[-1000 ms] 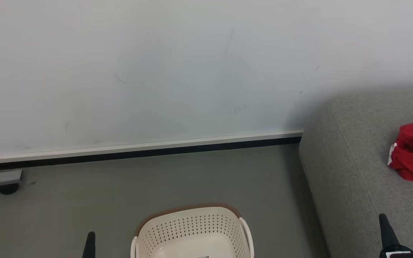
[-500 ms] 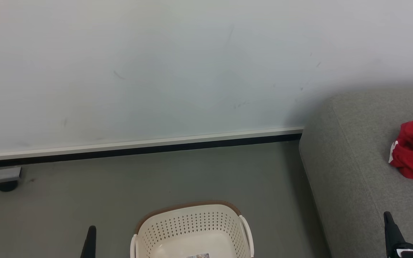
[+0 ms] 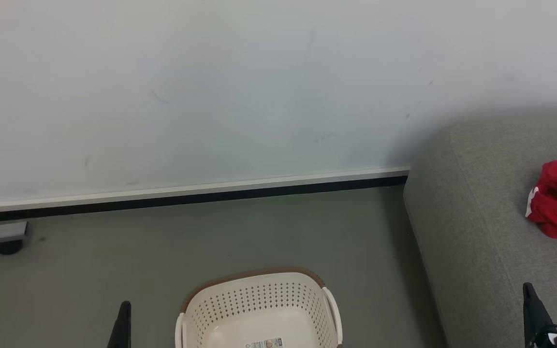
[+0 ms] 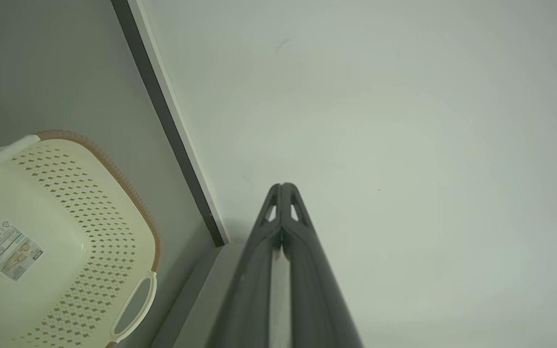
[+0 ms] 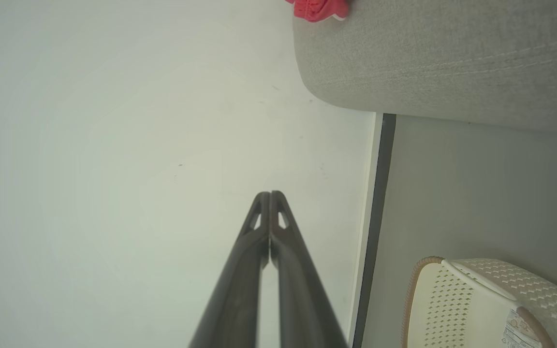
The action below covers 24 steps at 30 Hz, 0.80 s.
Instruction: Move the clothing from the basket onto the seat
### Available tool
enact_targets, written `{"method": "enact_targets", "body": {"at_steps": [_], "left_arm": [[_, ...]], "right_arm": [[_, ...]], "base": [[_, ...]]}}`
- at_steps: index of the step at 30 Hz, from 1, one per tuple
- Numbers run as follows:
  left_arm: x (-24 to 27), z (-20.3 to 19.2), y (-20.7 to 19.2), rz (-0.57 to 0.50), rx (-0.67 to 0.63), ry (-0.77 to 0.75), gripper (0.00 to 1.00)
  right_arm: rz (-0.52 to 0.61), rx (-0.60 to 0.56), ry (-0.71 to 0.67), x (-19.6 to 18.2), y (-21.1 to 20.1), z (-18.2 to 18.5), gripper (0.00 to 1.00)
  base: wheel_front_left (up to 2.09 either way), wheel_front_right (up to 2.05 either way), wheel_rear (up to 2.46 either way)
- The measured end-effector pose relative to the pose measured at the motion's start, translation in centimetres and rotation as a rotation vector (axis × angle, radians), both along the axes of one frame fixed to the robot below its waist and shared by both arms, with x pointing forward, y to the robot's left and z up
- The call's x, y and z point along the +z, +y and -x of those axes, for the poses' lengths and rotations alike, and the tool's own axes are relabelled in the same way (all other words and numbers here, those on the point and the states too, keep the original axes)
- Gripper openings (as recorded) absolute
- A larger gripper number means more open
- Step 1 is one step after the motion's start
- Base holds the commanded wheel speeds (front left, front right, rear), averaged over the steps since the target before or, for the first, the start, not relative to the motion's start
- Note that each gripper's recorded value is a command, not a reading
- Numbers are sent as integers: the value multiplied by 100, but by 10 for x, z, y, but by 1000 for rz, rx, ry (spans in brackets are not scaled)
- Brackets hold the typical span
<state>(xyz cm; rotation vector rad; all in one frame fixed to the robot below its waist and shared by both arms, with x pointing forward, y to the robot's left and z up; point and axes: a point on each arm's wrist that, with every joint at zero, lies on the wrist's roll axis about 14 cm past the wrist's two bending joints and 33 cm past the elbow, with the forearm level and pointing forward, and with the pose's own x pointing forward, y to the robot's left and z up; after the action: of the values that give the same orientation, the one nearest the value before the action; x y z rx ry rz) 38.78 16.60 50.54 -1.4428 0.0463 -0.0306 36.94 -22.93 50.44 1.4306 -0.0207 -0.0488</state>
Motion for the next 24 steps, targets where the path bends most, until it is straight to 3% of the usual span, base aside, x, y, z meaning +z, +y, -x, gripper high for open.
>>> {"method": "enact_targets", "body": {"at_steps": [24], "left_arm": [[0, -9, -4, 127, -15, 5, 0]], "right_arm": [[-140, -21, -21, 1, -8, -3, 0]], "base": [[0, 0, 0]]}}
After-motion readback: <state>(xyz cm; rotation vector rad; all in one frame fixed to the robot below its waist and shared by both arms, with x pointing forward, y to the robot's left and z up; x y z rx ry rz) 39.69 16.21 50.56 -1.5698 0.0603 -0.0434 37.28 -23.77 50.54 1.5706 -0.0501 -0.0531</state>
